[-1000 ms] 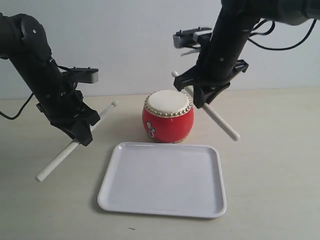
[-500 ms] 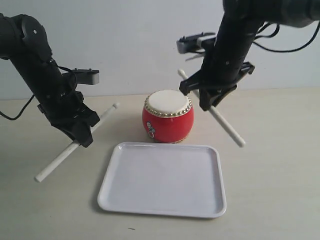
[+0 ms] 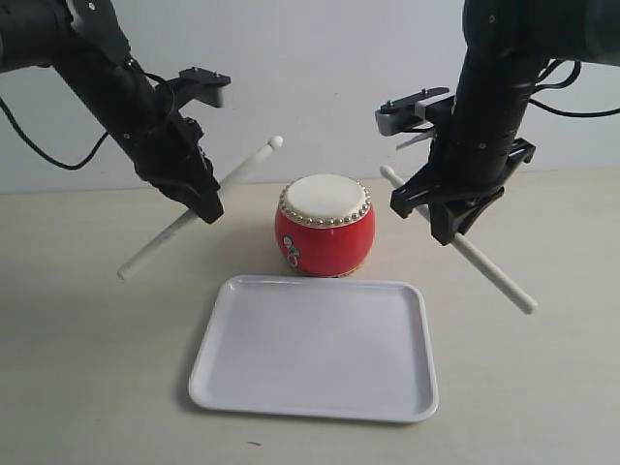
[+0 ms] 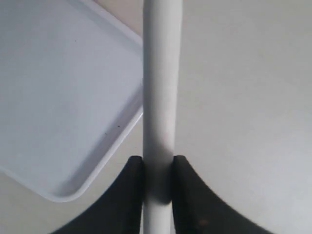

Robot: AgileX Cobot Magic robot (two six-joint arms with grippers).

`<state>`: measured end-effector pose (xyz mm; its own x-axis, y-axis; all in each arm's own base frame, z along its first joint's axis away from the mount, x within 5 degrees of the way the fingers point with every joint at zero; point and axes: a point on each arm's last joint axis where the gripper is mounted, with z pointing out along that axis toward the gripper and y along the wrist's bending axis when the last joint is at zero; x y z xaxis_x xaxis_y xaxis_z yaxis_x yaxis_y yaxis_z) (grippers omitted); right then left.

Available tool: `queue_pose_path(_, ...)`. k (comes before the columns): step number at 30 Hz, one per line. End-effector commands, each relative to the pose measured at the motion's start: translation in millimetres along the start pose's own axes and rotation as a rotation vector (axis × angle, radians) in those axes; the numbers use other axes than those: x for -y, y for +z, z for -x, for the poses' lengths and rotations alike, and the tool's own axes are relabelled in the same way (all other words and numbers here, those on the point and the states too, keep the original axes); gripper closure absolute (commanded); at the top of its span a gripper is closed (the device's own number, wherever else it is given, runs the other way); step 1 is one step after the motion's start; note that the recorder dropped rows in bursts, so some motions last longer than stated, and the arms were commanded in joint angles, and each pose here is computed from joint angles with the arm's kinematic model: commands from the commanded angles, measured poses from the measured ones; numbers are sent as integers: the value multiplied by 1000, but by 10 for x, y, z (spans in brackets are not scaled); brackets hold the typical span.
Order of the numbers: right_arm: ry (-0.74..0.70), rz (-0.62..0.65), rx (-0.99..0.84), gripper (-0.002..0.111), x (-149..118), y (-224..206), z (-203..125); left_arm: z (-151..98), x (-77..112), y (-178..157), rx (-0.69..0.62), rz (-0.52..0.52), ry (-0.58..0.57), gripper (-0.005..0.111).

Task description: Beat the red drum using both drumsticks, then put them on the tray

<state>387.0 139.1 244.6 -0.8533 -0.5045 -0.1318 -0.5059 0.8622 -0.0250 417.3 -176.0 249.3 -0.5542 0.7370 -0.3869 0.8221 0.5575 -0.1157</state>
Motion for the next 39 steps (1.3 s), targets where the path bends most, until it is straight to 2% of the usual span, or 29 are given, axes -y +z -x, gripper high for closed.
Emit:
queue_pose_path(1, -2, -19, 2, 108, 101, -14, -29, -19, -135, 232, -34, -28, 0, 107)
queue_pose_path(5, 8, -22, 1, 108, 151, -14, -40, -27, -182, 360, -60, -44, -4, 107)
queue_pose_path(15, 13, -16, 2, 108, 187, -15, -49, 149, -171, 239, 28, -18, 24, 107)
queue_pose_path(19, 13, -14, -6, 108, 188, 18, -44, 92, -231, 472, -13, -41, 20, 107)
queue_pose_path(24, 13, -13, -10, 108, 188, 37, -41, -41, -255, 874, -68, -137, -1, 107)
queue_pose_path(27, 13, -13, -10, 108, 188, 36, -41, -106, -244, 962, -97, -161, -9, 107)
queue_pose_path(30, 13, -14, -8, 108, 188, 27, -43, -73, -233, 830, -81, -145, -11, 107)
queue_pose_path(35, 14, -13, 33, 108, 172, -106, -21, -34, -290, 276, -19, -43, -49, 107)
queue_pose_path(39, 15, 19, 103, 108, 157, -234, 101, -83, -368, -29, 5, 25, -133, 107)
